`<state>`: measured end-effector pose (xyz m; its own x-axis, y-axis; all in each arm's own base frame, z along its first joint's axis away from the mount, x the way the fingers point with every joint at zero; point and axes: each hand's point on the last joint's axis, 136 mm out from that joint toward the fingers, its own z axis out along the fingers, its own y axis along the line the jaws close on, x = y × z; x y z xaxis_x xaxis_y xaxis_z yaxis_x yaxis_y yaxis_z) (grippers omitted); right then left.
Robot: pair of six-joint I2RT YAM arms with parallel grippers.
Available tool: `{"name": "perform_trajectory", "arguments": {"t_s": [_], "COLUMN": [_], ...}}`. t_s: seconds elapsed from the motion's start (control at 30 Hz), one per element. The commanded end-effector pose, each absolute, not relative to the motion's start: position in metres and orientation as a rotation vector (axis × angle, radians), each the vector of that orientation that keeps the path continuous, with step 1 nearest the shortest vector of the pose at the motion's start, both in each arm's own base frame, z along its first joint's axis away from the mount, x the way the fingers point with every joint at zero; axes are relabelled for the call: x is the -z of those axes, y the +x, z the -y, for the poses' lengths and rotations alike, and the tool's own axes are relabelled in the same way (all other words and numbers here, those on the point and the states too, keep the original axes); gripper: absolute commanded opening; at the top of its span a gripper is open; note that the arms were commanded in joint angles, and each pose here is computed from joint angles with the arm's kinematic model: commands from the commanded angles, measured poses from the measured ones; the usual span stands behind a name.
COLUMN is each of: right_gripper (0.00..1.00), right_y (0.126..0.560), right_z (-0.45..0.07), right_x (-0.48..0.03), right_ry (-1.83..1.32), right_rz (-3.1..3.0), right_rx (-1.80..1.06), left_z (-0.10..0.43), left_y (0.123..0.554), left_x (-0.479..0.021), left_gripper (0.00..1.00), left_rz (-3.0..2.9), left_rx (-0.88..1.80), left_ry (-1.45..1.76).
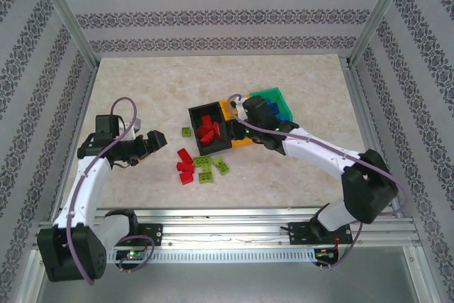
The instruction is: Sort the legos into containers by color
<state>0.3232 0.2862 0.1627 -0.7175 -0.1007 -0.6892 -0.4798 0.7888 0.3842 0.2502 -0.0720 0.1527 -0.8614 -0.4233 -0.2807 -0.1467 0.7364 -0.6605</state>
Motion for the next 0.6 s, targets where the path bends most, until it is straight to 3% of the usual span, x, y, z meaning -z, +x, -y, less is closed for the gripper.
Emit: {"name": "perform_trajectory", "arguments": {"t_s": [0.0, 0.37, 0.57], "right_gripper": [0.61, 0.62, 0.62], "right_y": [0.318, 0.302, 0.3], "right_z": [-0.267, -0.236, -0.23], "right_x": [-0.157, -0.131, -0.126], "right_ry": [-0.368, -0.264, -0.272], "right_rz": [-2.322, -2.35, -2.356], "right_rx": [-0.706, -0.651, -0.613], "left_z": [0.087, 0.122, 0.141], "left_y": [0.23, 0.179, 0.179], "left_x": [-0.152, -0.082, -0.055], "left_gripper": [0.92, 0.9, 0.88], "left_rz": [-2.539, -2.801, -2.865], "left_rx": [0.907, 0.684, 0.61], "left_ry": [-0.476, -0.497, -0.432]}}
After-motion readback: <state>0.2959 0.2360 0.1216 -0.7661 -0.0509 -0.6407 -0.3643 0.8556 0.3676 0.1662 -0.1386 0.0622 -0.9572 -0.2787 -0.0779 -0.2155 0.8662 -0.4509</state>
